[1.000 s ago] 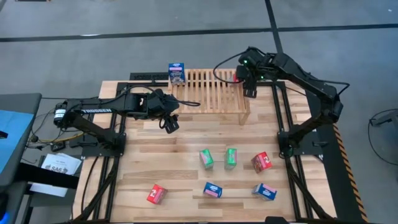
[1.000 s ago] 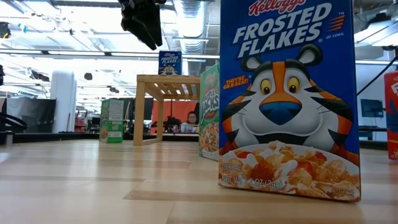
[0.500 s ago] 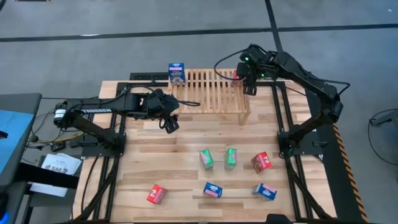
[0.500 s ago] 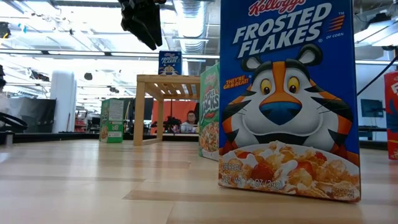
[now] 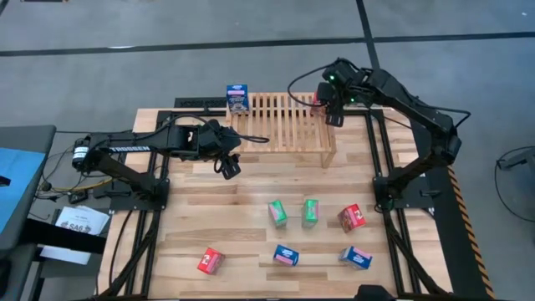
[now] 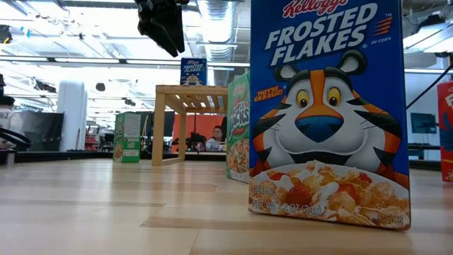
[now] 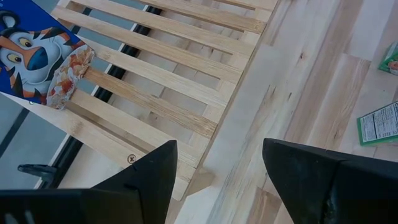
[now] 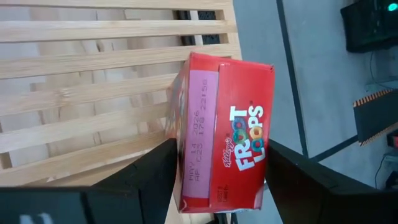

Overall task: Stack cereal on shelf
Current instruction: Put the top red cereal box on the shelf

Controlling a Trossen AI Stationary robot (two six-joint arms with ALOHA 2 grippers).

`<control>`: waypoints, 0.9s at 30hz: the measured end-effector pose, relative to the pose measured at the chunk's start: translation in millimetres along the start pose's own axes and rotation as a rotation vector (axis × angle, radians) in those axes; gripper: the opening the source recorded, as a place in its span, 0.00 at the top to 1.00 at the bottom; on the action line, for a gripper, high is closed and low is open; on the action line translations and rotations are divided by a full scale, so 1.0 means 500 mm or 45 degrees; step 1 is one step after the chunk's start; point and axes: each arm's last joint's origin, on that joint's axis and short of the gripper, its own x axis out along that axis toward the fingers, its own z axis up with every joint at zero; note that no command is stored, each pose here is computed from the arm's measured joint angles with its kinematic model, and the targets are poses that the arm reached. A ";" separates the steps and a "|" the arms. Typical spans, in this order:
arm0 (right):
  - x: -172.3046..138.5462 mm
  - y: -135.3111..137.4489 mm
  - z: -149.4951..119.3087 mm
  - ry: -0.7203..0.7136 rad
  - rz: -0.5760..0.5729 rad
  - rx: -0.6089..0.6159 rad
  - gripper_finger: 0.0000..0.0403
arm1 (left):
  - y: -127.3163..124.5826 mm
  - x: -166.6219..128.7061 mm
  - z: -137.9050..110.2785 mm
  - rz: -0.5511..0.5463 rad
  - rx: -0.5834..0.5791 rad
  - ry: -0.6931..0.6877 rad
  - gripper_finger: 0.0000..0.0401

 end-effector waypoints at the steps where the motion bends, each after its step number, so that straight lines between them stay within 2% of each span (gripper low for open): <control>1: 0.000 0.000 0.001 -0.004 -0.003 0.001 0.36 | 0.000 0.000 0.000 0.000 -0.001 -0.001 0.44; 27: -0.013 -0.020 0.004 -0.058 -0.041 0.041 0.36 | 0.000 0.000 0.000 0.000 0.000 0.000 0.44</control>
